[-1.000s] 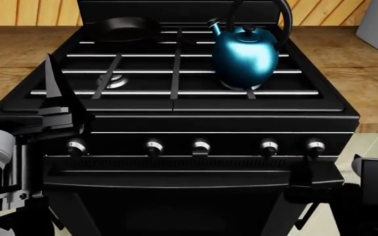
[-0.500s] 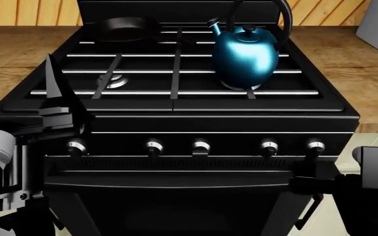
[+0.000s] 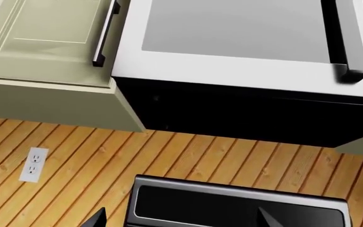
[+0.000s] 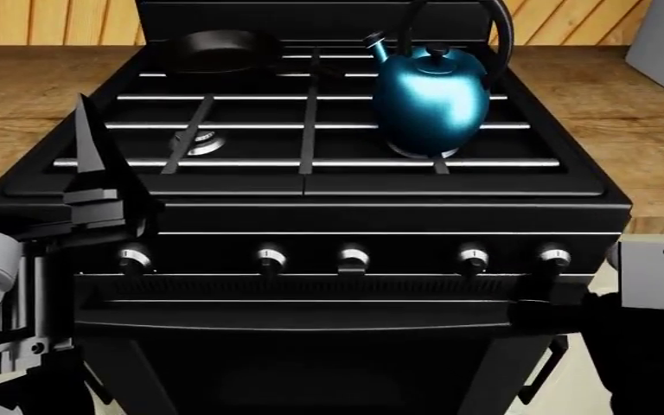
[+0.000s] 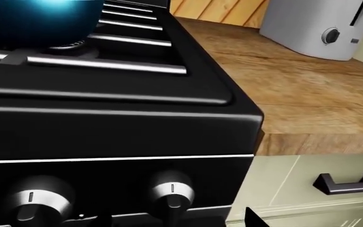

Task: Pick the kettle from the counter and place it on a stove burner. Then turn the burner on.

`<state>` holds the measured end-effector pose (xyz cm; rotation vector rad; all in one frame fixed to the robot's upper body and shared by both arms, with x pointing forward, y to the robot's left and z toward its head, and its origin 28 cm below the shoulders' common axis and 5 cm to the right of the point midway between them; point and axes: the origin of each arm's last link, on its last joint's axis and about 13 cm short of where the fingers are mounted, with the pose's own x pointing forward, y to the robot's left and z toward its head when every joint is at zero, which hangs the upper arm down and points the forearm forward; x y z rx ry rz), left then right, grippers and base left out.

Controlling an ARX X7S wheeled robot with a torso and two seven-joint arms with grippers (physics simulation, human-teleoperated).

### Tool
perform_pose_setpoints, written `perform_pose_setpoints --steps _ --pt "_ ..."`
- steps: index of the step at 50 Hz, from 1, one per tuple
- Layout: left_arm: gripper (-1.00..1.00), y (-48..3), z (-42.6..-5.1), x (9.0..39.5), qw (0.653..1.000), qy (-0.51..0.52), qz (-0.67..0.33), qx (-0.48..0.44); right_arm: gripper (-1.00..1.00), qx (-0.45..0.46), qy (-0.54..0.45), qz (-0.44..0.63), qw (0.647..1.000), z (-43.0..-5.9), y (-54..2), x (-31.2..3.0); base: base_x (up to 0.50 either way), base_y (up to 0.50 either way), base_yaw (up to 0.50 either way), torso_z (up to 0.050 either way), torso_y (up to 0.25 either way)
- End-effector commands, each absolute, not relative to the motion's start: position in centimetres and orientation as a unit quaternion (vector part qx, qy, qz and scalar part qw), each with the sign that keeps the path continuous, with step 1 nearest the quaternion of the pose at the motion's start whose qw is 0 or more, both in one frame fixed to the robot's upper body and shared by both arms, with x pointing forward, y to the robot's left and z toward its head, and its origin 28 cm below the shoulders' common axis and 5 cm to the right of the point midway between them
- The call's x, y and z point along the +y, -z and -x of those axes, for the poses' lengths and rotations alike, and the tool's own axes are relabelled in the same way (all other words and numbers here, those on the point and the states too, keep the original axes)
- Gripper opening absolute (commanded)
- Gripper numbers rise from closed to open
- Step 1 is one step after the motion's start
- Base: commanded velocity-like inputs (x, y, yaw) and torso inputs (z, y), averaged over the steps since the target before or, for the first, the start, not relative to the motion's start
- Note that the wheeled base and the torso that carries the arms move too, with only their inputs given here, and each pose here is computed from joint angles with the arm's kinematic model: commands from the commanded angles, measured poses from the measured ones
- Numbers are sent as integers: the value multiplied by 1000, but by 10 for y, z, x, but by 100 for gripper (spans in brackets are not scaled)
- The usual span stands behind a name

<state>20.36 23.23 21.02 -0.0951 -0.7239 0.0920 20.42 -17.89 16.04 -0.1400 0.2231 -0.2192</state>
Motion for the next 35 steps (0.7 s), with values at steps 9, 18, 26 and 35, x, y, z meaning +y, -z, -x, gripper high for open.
perform_pose_setpoints --steps 9,18,26,35 --pt "100 -209 -205 231 934 -45 43 -352 100 125 99 58 985 -224 -148 -183 0 0 0 0 0" --pt "100 -207 -205 229 934 -43 36 -352 100 103 69 34 992 -224 -141 -189 0 0 0 0 0" --pt "100 -205 -206 227 935 -41 31 -351 100 96 57 20 994 -224 -134 -194 0 0 0 0 0" --pt "100 -204 -207 227 935 -40 29 -350 100 99 66 12 993 -227 -130 -200 0 0 0 0 0"
